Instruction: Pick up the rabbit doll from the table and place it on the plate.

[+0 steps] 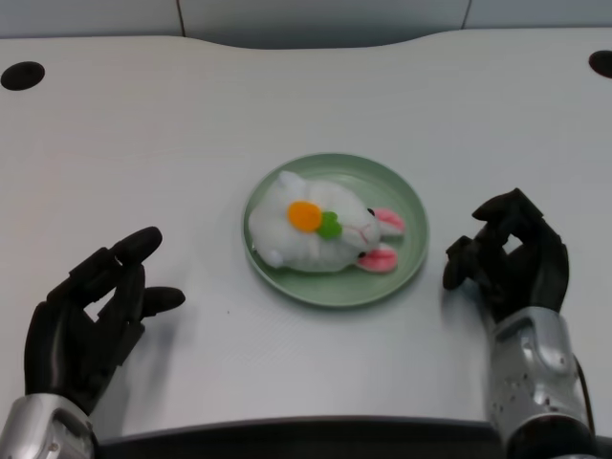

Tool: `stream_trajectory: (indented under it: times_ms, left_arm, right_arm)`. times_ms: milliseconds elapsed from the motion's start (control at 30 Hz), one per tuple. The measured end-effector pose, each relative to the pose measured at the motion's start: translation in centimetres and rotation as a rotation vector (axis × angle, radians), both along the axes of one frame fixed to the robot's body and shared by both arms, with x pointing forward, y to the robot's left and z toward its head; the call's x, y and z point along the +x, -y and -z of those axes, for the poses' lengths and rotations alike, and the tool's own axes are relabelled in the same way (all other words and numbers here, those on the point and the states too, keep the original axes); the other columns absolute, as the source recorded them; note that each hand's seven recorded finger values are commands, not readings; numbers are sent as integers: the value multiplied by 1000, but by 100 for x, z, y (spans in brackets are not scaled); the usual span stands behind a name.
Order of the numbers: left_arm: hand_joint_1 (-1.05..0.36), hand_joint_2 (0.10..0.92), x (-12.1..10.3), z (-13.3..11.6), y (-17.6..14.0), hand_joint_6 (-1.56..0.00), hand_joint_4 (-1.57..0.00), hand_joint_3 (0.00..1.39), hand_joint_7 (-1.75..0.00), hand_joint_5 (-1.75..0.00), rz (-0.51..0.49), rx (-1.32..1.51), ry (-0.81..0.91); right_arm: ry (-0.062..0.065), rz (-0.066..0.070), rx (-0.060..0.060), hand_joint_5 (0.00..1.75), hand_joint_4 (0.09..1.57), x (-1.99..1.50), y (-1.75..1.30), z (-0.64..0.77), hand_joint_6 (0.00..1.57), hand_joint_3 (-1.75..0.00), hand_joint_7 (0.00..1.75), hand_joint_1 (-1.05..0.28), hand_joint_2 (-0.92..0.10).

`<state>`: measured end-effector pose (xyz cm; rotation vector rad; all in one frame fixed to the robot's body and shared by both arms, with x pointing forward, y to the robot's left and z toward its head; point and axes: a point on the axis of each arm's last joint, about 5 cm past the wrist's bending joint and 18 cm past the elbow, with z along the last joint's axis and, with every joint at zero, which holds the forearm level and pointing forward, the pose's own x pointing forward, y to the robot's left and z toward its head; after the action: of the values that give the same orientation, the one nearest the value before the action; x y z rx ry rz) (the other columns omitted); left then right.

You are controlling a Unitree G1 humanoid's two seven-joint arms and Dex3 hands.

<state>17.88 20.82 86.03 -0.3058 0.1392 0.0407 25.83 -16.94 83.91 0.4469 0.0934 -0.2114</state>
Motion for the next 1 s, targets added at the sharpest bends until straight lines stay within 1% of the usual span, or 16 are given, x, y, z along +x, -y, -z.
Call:
stream_trajectory:
  times_ms: [33,100,233,300,367,433,533,633,733,833,900,1000]
  left_arm:
    - [-472,921,-4,8,-1,-716,-469,569,-509,-1562,-7,-16,-6]
    - [-464,921,-9,22,3,-633,-451,566,-631,-1563,-11,-30,-16]
    - [-454,921,-15,41,-1,-621,-454,551,-696,-1557,-17,-41,-21]
    - [-448,921,-17,47,-9,-623,-452,547,-717,-1546,-26,-46,-23]
    - [-445,921,-16,60,-17,-633,-460,537,-735,-1537,-36,-52,-28]
    - [-451,921,-18,74,-18,-628,-469,527,-740,-1527,-43,-56,-35]
    - [-446,921,-5,66,-19,-625,-475,538,-752,-1517,-47,-59,-32]
    - [-443,921,13,59,-15,-633,-500,531,-767,-1509,-53,-62,-29]
    - [-445,921,17,66,-13,-638,-510,528,-773,-1504,-65,-67,-33]
    - [-444,921,14,78,-18,-635,-506,531,-776,-1500,-71,-68,-40]
    - [-441,921,14,78,-24,-630,-505,532,-776,-1498,-75,-67,-41]
    - [-435,921,21,79,-32,-637,-534,516,-778,-1488,-84,-68,-42]
  right_arm:
    - [-1,0,-1,1496,1568,-2,1,2,1122,-1271,1746,-1048,-617]
    - [-2,0,-3,1493,1567,-4,6,4,1122,-1263,1746,-1048,-620]
    - [-4,3,-5,1512,1562,-3,19,2,1141,-1298,1746,-1048,-606]
    - [-7,3,-6,1514,1554,-2,36,1,1134,-1296,1746,-1048,-597]
    - [-9,4,-11,1511,1563,-2,57,2,1140,-1294,1746,-1048,-593]
    - [-13,6,-14,1510,1570,-1,66,3,1141,-1308,1746,-1048,-603]
    - [-16,3,-11,1508,1571,9,63,-3,1136,-1318,1746,-1048,-590]
    - [-12,2,-8,1494,1572,23,59,-14,1130,-1324,1746,-1048,-579]
    - [-17,1,-6,1498,1571,24,55,-9,1132,-1338,1746,-1048,-581]
    - [-19,2,-3,1495,1572,24,56,-6,1147,-1347,1746,-1048,-557]
    - [-21,2,-2,1498,1572,25,55,-5,1150,-1354,1746,-1048,-559]
    - [-29,1,-5,1510,1572,26,52,3,1143,-1360,1746,-1048,-580]
